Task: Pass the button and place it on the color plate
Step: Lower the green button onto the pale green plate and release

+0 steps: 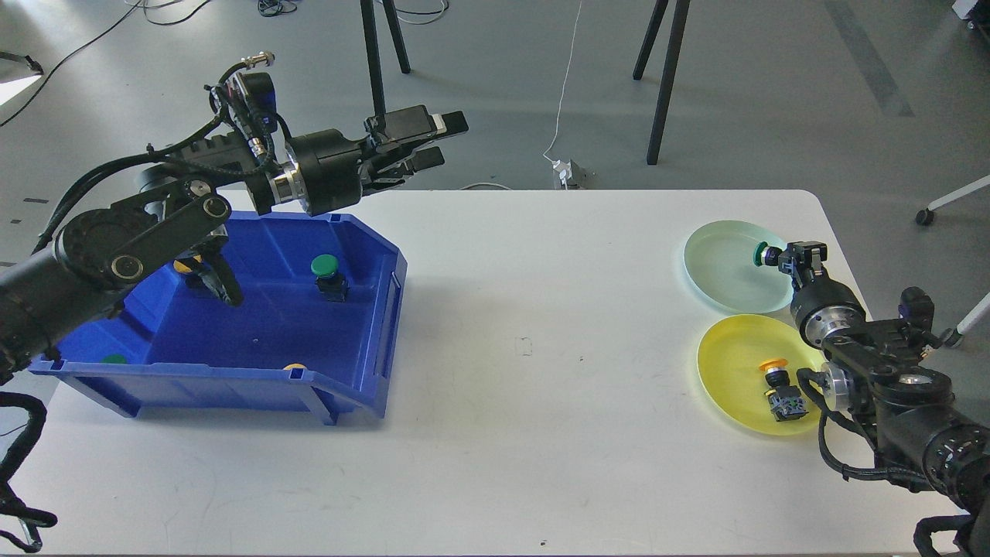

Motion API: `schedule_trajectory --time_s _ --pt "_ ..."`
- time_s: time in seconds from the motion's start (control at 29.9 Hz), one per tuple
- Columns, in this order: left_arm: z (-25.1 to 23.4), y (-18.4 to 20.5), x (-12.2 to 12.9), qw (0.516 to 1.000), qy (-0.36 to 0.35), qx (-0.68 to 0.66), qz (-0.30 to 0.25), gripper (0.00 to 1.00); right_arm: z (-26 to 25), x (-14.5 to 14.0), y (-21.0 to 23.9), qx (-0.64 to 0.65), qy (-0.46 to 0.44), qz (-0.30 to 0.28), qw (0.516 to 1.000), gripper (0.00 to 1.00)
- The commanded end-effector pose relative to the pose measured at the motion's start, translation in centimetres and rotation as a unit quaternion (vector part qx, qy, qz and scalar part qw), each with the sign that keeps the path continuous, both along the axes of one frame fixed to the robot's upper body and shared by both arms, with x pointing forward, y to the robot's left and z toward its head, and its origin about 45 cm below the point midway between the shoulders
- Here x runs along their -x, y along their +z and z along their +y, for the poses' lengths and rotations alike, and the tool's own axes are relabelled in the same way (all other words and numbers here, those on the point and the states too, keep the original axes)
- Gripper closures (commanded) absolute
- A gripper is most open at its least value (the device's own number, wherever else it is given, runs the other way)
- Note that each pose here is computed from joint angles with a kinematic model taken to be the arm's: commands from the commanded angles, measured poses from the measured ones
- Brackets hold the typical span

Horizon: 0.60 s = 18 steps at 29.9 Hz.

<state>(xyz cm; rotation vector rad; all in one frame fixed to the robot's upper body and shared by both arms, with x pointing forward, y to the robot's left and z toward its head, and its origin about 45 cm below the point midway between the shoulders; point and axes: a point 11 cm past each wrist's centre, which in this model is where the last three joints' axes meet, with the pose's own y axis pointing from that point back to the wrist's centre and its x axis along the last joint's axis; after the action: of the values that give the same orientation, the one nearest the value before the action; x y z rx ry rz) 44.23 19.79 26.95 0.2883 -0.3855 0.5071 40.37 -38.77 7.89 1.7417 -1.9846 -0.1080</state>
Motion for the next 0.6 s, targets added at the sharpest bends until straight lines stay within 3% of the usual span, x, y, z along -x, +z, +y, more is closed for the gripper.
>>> schedule_trajectory --time_s 0.0,0.17,0.37,0.57 --pt "0.0 0.0 0.0 1.0 0.0 0.0 0.0 0.08 -0.1 -0.1 0.1 -0.001 -0.002 -0.002 1.0 0.5" --pt "0.0 0.0 0.0 1.0 0.0 0.0 0.0 0.08 -0.1 -0.4 0.5 -0.003 -0.005 -0.007 1.0 0.22" --pt "0.0 0.0 0.0 1.0 0.0 0.001 0.0 0.08 0.1 -1.0 1.2 -0.009 -0.004 -0.017 1.0 0.08" --pt "0.3 0.3 -0.3 0.999 0.016 0.031 0.012 0.08 0.5 -3.6 4.4 -0.044 -0.015 -0.061 0.997 0.06"
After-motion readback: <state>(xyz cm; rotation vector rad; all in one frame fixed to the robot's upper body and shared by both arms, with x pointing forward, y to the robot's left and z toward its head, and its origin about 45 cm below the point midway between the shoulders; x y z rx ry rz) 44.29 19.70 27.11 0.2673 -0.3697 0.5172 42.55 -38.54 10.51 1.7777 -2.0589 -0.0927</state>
